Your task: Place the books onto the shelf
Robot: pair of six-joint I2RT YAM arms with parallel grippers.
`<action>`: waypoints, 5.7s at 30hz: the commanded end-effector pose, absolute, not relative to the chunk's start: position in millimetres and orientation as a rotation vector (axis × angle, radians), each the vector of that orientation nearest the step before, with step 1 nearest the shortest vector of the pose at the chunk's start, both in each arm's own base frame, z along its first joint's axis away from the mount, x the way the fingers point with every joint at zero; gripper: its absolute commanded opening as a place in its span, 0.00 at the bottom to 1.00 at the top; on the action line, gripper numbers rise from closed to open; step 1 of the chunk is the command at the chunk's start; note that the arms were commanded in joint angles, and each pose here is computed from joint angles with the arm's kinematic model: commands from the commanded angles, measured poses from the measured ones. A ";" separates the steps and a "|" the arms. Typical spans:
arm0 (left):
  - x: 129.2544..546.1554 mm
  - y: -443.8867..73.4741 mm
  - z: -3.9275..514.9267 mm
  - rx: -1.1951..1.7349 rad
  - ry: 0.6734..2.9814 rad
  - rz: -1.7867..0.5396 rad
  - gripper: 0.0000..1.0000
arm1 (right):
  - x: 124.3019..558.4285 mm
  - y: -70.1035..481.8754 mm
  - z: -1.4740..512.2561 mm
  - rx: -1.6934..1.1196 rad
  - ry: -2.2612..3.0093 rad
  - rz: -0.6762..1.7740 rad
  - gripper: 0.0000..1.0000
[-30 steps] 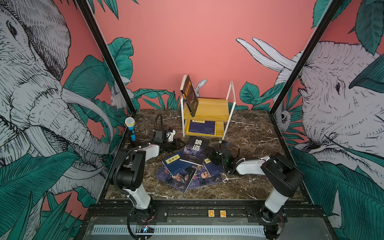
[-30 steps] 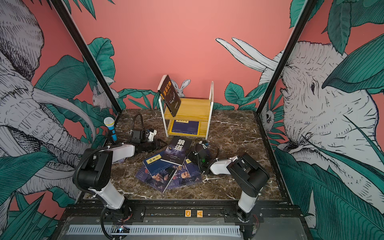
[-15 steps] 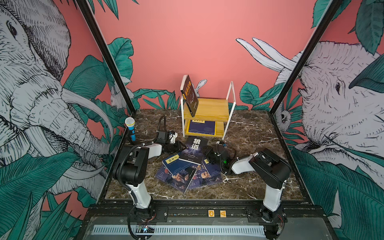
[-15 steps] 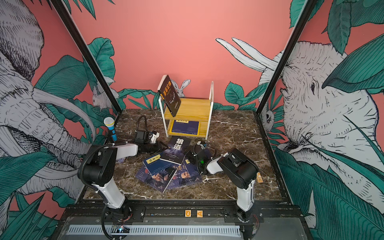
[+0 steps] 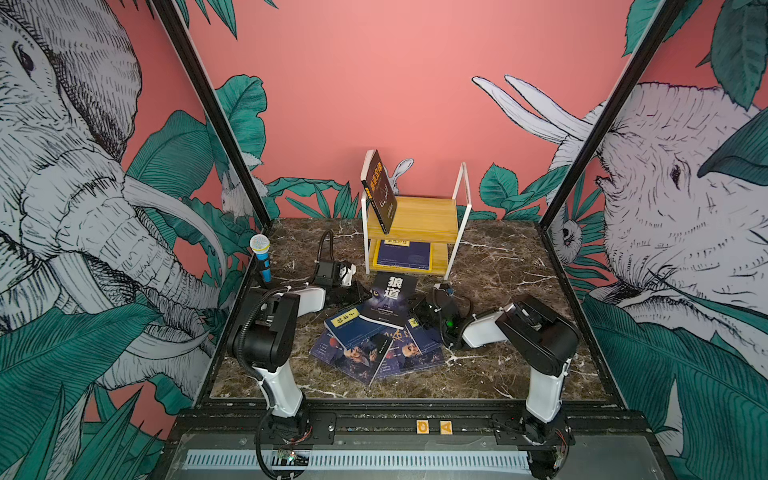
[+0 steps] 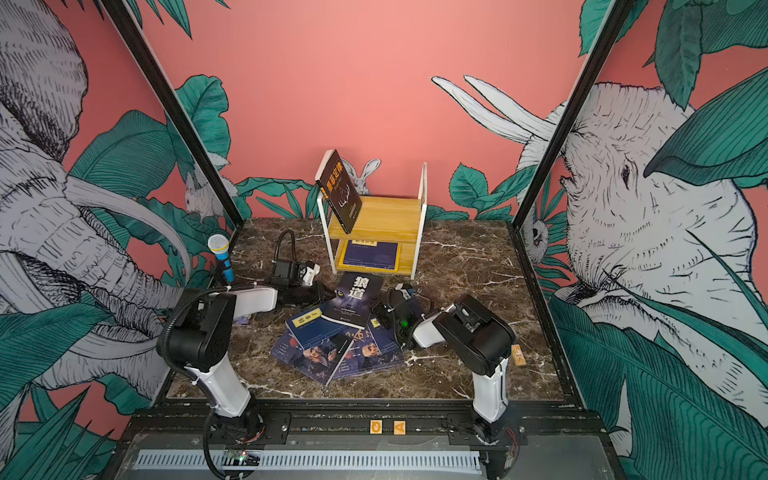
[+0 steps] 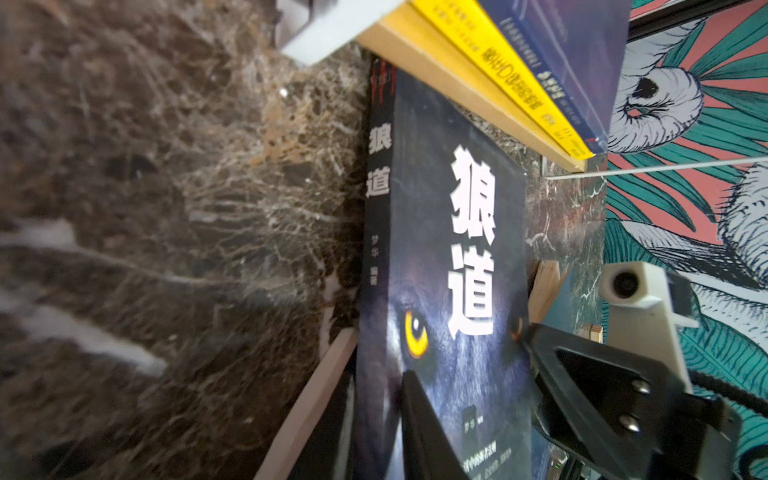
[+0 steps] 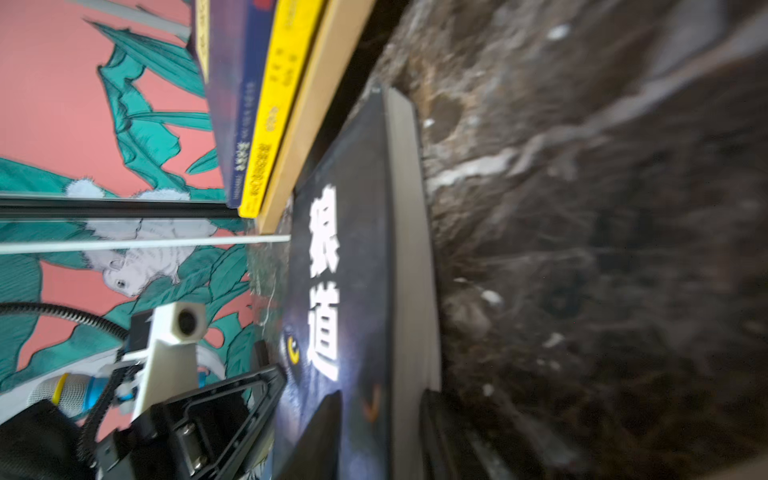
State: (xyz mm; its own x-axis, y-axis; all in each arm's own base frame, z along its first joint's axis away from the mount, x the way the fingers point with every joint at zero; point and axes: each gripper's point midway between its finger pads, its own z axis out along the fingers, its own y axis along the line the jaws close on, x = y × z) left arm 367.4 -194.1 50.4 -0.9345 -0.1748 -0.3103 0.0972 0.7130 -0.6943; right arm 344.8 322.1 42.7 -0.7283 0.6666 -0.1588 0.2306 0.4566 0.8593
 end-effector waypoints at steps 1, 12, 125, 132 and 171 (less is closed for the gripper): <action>356.2 -218.5 79.6 0.016 2.520 -1.201 0.21 | 334.2 334.2 44.2 0.795 2.281 1.270 0.19; 350.7 -218.5 96.8 0.019 2.476 -1.226 0.34 | 328.7 333.1 67.0 0.714 2.231 1.322 0.00; 296.5 -91.8 268.0 -0.223 1.823 -1.157 0.74 | 281.7 430.4 227.3 -0.741 1.406 -0.249 0.00; 292.7 -105.7 281.2 -0.092 1.899 -1.154 0.91 | 269.1 409.9 249.7 -0.774 1.227 -0.379 0.00; 350.9 -120.9 288.5 -0.209 2.064 -1.408 0.00 | 220.1 418.0 293.7 -1.002 0.858 -0.643 0.13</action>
